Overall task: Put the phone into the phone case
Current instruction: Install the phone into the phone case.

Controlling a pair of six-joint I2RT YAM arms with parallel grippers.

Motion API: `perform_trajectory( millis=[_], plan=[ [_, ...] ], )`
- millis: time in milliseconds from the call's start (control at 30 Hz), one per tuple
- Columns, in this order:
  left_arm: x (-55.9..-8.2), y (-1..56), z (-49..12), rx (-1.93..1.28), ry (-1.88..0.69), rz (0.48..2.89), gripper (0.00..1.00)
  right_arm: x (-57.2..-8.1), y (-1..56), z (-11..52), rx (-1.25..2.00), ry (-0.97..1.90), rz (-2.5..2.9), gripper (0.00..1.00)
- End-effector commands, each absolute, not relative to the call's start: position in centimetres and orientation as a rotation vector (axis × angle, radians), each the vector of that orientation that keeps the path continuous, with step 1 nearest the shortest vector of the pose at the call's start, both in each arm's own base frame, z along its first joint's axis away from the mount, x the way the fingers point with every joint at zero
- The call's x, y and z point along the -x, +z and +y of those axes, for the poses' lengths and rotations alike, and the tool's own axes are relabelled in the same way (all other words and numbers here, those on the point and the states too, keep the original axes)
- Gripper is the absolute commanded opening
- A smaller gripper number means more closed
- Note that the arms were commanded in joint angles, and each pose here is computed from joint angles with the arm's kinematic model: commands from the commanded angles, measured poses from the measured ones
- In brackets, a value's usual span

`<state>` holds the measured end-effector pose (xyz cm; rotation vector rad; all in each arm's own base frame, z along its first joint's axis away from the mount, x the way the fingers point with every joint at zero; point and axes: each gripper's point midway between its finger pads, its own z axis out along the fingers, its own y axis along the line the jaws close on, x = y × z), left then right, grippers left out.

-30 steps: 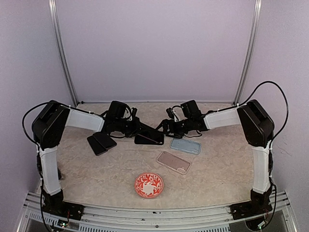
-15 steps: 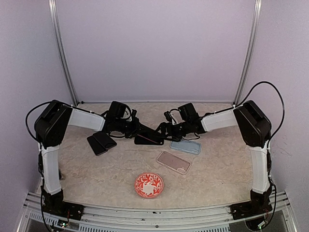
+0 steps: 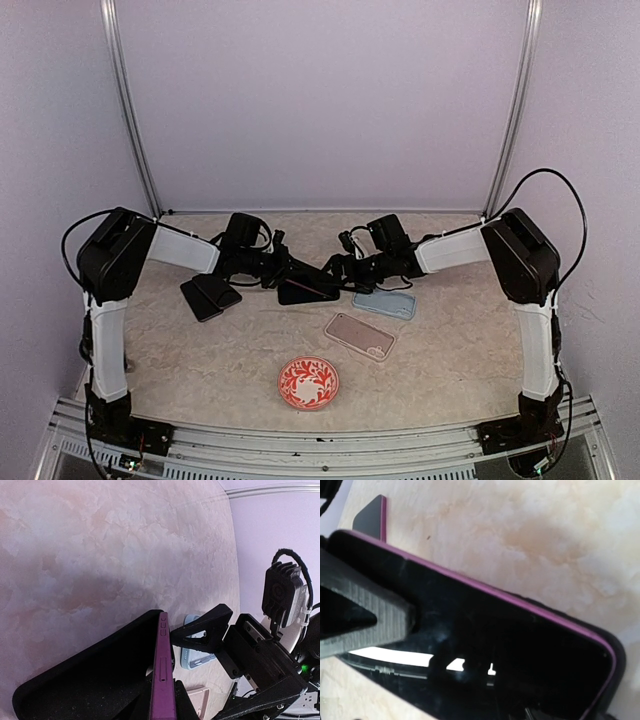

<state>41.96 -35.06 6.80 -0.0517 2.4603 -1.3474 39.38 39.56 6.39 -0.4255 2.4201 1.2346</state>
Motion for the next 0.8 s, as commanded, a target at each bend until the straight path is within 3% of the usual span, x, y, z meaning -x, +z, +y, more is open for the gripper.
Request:
perform_trajectory(
  millis=[0,767],
  plan=[
    [-41.5,4.8,-35.2,0.098,-1.341,2.513,0.0,-38.6,5.5,40.5,0.447,1.232,2.437,1.0],
    [-39.6,2.8,-33.4,0.417,-1.291,2.568,0.0,-37.4,5.1,40.5,0.438,1.222,2.457,1.0]
  ],
)
